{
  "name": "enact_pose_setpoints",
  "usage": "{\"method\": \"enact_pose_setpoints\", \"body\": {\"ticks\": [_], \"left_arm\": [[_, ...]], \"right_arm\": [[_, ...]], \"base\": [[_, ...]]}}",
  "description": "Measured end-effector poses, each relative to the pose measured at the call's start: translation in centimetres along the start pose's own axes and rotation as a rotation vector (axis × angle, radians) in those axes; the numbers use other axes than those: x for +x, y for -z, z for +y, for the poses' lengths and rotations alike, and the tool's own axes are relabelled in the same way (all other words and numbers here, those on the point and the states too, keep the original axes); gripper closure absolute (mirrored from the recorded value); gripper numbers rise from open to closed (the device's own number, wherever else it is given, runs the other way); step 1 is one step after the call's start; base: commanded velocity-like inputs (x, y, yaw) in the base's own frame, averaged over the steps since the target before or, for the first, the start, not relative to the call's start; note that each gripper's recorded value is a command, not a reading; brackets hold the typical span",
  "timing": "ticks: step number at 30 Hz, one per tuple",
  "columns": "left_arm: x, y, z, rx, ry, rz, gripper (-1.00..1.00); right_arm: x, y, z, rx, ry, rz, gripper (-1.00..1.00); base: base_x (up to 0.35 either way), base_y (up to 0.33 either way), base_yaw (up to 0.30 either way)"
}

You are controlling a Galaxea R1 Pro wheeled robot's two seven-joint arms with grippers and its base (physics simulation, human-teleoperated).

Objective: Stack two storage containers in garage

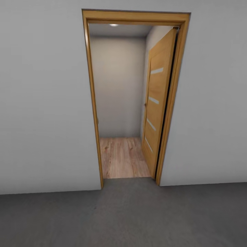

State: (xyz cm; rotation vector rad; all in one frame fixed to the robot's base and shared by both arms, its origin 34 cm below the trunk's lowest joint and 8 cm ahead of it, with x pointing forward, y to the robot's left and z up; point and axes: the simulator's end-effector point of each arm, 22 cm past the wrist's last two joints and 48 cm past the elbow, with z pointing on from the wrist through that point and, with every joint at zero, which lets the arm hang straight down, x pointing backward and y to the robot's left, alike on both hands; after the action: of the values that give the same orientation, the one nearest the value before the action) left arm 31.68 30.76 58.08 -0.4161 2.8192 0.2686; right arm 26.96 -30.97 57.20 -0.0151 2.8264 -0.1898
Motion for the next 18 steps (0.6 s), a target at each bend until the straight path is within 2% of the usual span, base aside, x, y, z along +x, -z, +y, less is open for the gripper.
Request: {"method": "enact_pose_setpoints", "body": {"ticks": [8,18], "left_arm": [[0.81,0.03,-0.11,0.003,-0.011,0.037,-1.0],[0.9,0.05,-0.23,0.004,-0.012,0.04,-1.0]], "right_arm": [[0.12,-0.01,-0.23,0.004,-0.005,0.005,-1.0],[0.08,-0.01,-0.12,0.003,0.007,0.004,-1.0]], "base": [[0.323,0.0,0.0],[0.323,-0.055,0.0]]}}
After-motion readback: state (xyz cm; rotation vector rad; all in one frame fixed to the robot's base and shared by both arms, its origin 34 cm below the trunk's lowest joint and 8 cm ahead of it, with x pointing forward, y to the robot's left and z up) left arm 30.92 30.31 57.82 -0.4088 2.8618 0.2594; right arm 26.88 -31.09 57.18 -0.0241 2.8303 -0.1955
